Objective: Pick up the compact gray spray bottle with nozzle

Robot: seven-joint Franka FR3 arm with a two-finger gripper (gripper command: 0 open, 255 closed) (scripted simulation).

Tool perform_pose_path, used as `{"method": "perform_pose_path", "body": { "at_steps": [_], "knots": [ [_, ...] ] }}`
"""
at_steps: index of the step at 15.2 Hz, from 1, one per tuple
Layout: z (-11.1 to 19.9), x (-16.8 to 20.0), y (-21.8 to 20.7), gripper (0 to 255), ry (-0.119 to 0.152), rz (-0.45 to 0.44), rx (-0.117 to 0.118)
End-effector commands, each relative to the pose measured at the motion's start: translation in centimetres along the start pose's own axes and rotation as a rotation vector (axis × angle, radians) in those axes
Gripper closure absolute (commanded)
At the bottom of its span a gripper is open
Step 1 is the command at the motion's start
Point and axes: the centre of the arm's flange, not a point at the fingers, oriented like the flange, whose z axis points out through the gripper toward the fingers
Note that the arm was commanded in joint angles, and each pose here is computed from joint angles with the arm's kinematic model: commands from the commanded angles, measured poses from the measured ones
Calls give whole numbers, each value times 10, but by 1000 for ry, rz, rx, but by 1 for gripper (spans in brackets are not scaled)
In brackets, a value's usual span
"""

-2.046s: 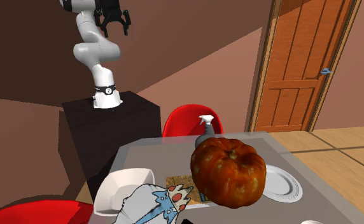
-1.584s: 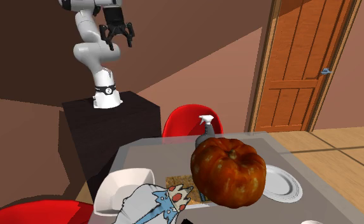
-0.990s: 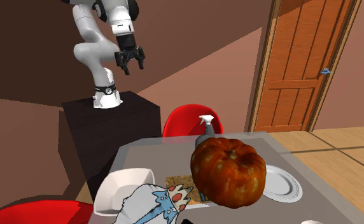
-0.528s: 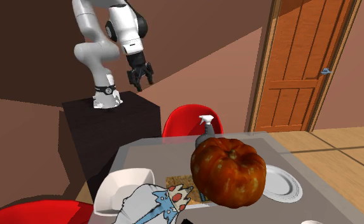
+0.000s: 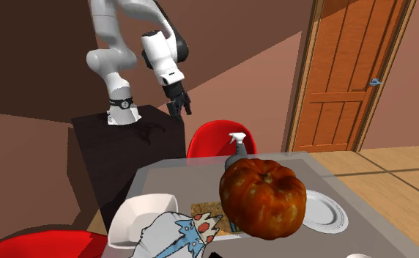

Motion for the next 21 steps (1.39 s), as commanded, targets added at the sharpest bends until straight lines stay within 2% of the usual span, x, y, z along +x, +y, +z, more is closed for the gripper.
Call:
{"method": "perform_pose_path", "body": {
  "at_steps": [1,18,19,21],
  "knots": [
    [22,10,4,0,24,-42,2],
    [199,123,-1,0,217,-384,35],
    [207,129,-3,0,227,-401,36],
    [217,127,-1,0,227,-401,36]
  ]
}}
